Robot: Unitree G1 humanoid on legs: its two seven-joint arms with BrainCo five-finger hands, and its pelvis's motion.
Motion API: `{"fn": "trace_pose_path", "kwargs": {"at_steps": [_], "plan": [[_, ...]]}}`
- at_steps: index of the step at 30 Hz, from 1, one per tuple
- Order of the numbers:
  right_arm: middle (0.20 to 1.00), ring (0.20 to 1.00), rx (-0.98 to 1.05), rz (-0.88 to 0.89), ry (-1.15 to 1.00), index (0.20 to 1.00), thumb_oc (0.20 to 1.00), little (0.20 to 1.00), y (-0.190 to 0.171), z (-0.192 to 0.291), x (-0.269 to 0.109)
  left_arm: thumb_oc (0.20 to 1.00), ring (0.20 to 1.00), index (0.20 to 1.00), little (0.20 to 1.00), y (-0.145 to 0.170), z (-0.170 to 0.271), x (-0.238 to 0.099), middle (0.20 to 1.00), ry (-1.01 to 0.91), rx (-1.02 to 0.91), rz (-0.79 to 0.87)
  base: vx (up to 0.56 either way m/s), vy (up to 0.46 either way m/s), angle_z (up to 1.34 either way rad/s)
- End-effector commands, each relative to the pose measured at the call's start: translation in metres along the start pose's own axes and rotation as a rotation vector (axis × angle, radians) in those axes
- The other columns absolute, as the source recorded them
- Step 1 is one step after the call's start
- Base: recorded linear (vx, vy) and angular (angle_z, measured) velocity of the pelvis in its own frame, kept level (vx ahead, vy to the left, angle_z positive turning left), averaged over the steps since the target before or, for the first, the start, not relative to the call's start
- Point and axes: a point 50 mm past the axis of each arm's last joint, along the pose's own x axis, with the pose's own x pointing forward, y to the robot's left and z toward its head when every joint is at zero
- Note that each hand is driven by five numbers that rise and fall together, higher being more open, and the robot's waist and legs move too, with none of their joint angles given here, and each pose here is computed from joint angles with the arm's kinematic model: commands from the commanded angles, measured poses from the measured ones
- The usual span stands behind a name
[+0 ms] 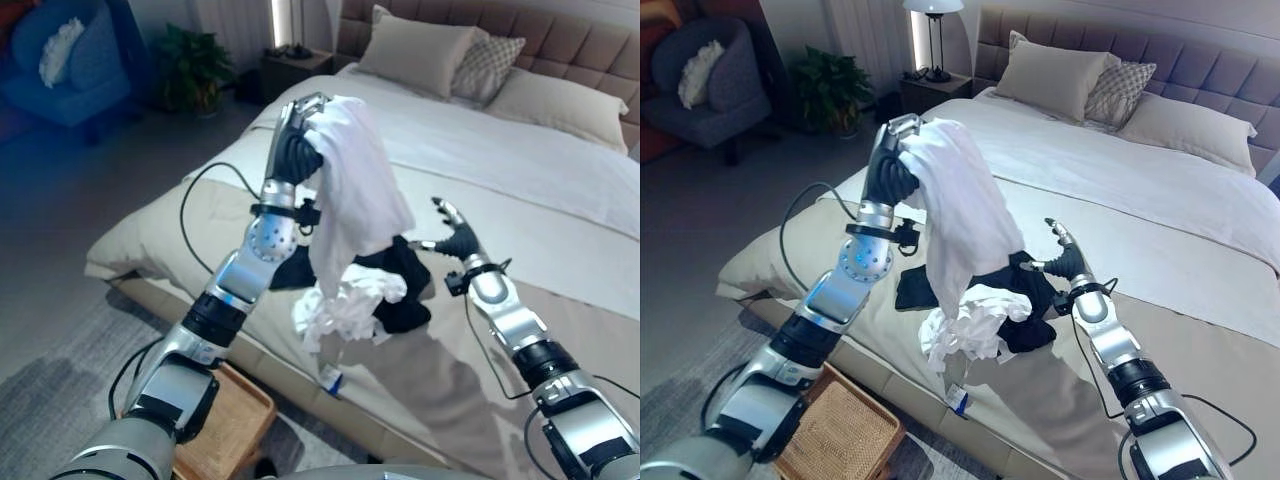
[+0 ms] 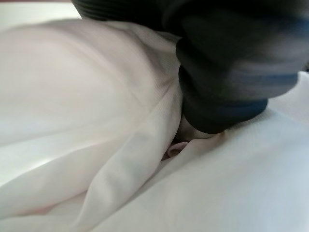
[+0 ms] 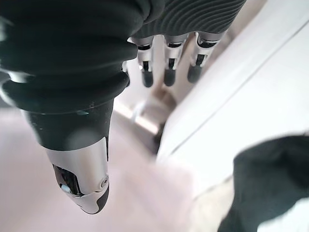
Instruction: Pick up clothes into the bucket
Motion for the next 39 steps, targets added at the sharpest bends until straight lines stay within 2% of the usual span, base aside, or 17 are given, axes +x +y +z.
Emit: {"fn": "trace_pose_path", "kwargs": {"at_steps": [1,6,10,18,24,25,26,27,30,36,37,39], "plan": [[1.000,1.000,0.098,0.070,-0.158,1.000,1.000,1.000,0.020,0.033,0.008,0.200,0.200,0.200,0.200,0.006,0.046,0.024,0.200,-0.209,-0.161,0.022,-0.01,-0.005,0.08],[1.000,1.000,0.129,0.093,-0.157,1.000,1.000,1.000,0.035,0.036,0.010,0.200,0.200,0.200,0.200,0.005,0.057,0.020,0.200,-0.252,-0.214,-0.004,0.00,-0.002,0.05],[1.000,1.000,0.197,0.063,-0.199,1.000,1.000,1.000,0.045,0.052,0.016,0.200,0.200,0.200,0.200,-0.001,0.073,0.013,0.200,-0.294,-0.356,-0.048,0.00,0.001,0.02],[1.000,1.000,0.323,0.107,-0.262,1.000,1.000,1.000,0.067,0.079,0.020,0.200,0.200,0.200,0.200,-0.021,0.078,0.004,0.200,-0.270,-0.496,-0.125,-0.01,0.002,0.03],[1.000,1.000,0.563,0.229,-0.280,1.000,1.000,1.000,0.095,0.101,0.023,0.200,0.200,0.200,0.200,-0.038,0.089,-0.001,0.200,-0.264,-0.644,-0.202,0.00,0.000,0.00],[0.947,0.947,0.600,0.230,-0.285,0.947,0.947,0.947,0.097,0.103,0.023,0.200,0.200,0.200,0.200,-0.040,0.090,-0.003,0.200,-0.259,-0.671,-0.209,0.00,0.000,0.00],[0.319,0.319,0.634,0.225,-0.295,0.319,0.319,0.319,0.097,0.106,0.023,0.200,0.200,0.200,0.200,-0.040,0.089,-0.004,0.200,-0.248,-0.685,-0.211,0.00,0.000,0.00],[0.200,0.200,0.678,0.219,-0.304,0.200,0.200,0.200,0.097,0.109,0.023,0.200,0.200,0.200,0.200,-0.042,0.089,-0.005,0.200,-0.244,-0.700,-0.213,0.00,0.000,0.00],[0.200,0.200,0.754,0.197,-0.310,0.200,0.200,0.200,0.095,0.109,0.023,0.200,0.200,0.200,0.200,-0.042,0.085,-0.007,0.200,-0.225,-0.709,-0.208,0.00,0.000,0.00],[0.200,0.200,0.765,0.138,-0.315,0.200,0.200,0.200,0.078,0.095,0.017,0.200,0.200,0.200,0.200,-0.029,0.070,-0.007,0.200,-0.194,-0.635,-0.151,0.00,0.000,0.00],[0.200,0.200,0.786,0.090,-0.288,0.200,0.200,0.200,0.065,0.078,0.013,0.200,0.200,0.200,0.200,-0.016,0.057,-0.006,0.200,-0.172,-0.553,-0.093,0.00,0.000,0.00],[0.200,0.200,0.794,0.076,-0.278,0.200,0.200,0.200,0.060,0.071,0.010,0.200,0.200,0.200,0.200,-0.011,0.051,-0.006,0.200,-0.157,-0.529,-0.069,0.00,0.000,0.00]]}}
